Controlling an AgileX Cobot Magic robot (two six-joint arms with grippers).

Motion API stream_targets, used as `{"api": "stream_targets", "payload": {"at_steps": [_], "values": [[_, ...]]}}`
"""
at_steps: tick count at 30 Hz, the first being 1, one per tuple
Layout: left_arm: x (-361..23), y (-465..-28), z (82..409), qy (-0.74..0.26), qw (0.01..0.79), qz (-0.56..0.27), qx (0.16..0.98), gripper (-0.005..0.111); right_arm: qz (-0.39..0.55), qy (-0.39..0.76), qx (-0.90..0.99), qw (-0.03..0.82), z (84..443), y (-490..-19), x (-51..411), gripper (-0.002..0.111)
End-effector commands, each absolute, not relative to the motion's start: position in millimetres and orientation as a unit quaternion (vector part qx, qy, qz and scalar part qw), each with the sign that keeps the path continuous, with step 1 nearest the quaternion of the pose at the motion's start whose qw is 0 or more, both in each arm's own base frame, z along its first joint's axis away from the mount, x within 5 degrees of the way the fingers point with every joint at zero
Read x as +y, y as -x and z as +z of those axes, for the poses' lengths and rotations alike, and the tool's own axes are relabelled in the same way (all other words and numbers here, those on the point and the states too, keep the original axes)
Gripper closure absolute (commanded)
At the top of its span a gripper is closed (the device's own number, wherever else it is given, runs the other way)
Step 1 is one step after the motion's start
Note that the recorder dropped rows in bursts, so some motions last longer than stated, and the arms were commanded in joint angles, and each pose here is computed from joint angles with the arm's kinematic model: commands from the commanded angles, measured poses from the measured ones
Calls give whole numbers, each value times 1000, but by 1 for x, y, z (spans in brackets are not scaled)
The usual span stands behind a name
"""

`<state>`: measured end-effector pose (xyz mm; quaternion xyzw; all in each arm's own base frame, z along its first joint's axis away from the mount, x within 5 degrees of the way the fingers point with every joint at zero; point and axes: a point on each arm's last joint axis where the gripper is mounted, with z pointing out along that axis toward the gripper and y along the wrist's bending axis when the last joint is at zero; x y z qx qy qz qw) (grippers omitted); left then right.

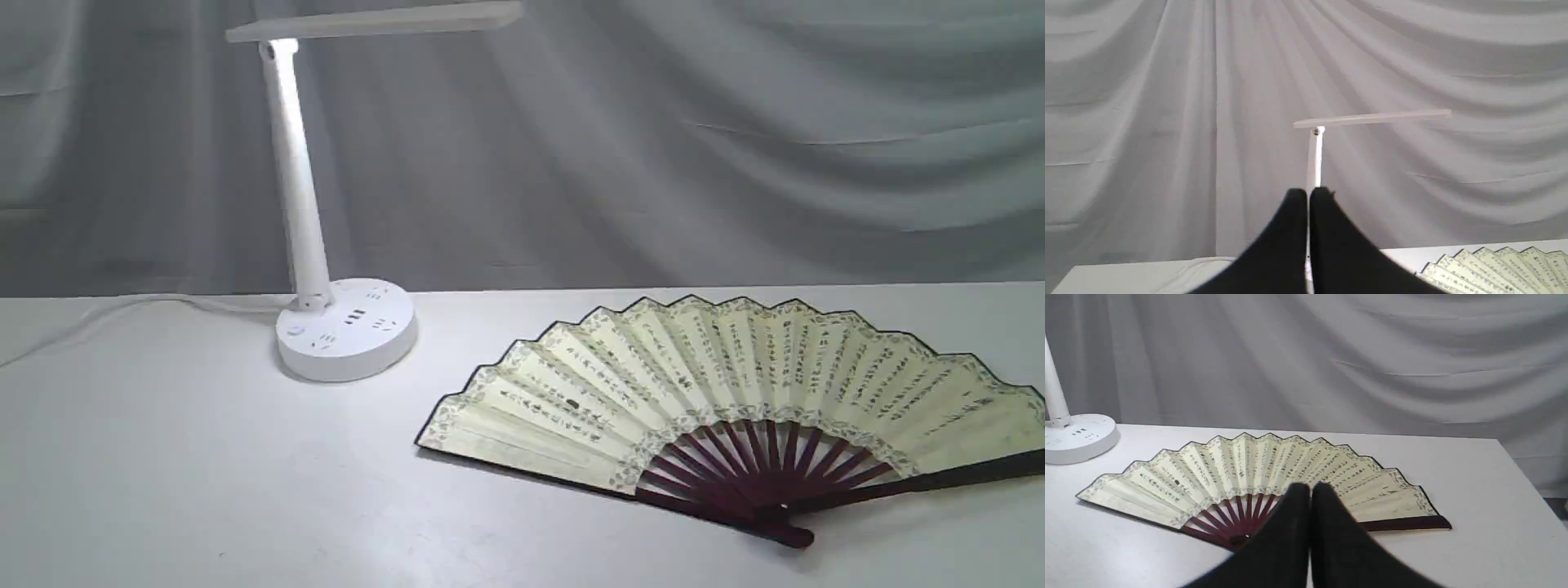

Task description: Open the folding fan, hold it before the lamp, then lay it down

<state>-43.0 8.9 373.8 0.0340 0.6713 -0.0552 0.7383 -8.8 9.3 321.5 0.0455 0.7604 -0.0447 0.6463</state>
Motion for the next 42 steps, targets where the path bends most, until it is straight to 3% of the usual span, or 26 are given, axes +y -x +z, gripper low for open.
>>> {"api": "stream_targets", "payload": {"at_steps": [1, 10, 16, 27, 36, 42], "values": [[6, 27, 361, -35, 738, -56, 671, 107, -38, -54, 737, 673, 311, -6, 6, 108], [0, -7, 323, -36, 729, -60, 681, 107, -26, -67, 746, 662, 274, -28, 1, 108], [-2, -21, 303, -38, 733, -60, 677, 107, -62, -60, 706, 703, 264, -38, -5, 108], [-5, -39, 267, -44, 727, -56, 683, 107, -129, -19, 740, 659, 196, -55, -13, 108], [-8, -56, 208, -45, 709, -58, 701, 107, -129, -19, 745, 654, 195, -54, -13, 108], [-8, -56, 206, -46, 708, -58, 703, 107, -127, -21, 744, 655, 195, -54, -13, 108]]}}
